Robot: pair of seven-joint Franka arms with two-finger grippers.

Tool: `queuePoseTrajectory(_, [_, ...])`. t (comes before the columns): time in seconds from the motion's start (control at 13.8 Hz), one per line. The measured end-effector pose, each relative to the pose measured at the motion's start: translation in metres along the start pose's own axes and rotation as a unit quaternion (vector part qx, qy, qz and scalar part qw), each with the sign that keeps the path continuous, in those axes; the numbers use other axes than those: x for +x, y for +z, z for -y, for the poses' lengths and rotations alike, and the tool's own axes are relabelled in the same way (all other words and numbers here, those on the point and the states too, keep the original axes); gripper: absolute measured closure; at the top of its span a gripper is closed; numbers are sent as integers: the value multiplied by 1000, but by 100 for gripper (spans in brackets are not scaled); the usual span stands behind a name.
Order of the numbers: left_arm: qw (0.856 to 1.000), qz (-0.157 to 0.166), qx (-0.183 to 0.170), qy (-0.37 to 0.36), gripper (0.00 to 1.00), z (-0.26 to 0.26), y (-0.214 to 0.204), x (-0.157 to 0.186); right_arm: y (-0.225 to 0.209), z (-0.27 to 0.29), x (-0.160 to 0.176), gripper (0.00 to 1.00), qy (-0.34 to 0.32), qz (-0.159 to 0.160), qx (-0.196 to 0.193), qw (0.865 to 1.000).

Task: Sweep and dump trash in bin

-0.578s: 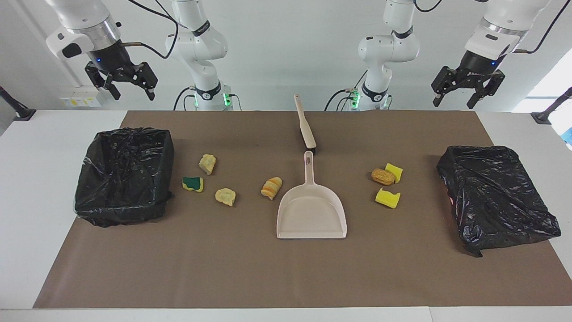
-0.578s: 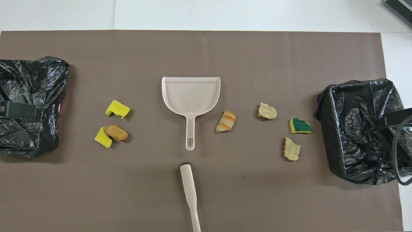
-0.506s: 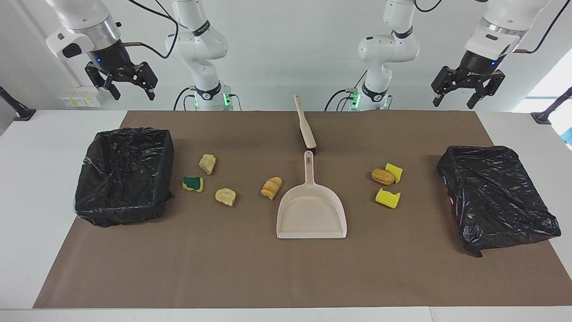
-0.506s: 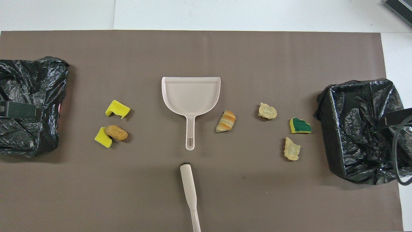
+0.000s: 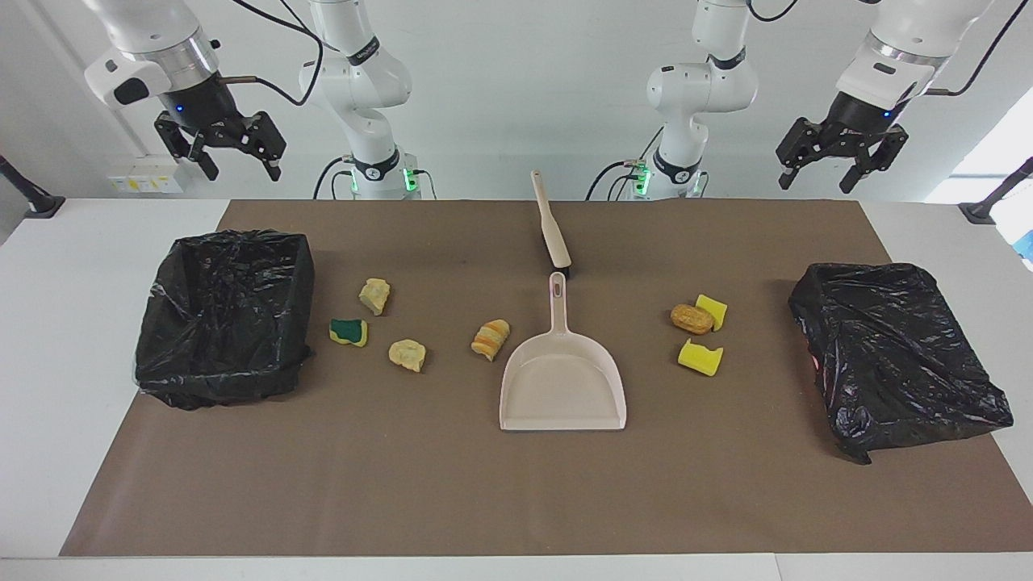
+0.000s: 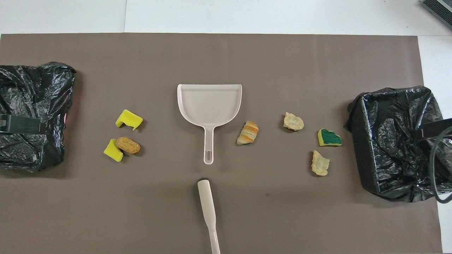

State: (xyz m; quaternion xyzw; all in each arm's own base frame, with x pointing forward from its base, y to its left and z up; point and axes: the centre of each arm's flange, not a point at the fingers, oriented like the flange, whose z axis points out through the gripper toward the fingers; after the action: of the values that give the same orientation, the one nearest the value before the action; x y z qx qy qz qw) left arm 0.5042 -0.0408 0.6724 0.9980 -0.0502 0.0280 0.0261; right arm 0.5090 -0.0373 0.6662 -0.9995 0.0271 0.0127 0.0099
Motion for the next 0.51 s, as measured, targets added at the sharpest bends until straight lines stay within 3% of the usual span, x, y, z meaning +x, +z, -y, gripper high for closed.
queuePoseTrajectory(0.29, [999,30,-1,13,0,-19,16,-16,0,1,0,0,-1,0,0,1000])
queuePoseTrajectory(0.51, [998,68,3,-4,0,-73,51,-36,1,1,0,0,-1,1,0,1000])
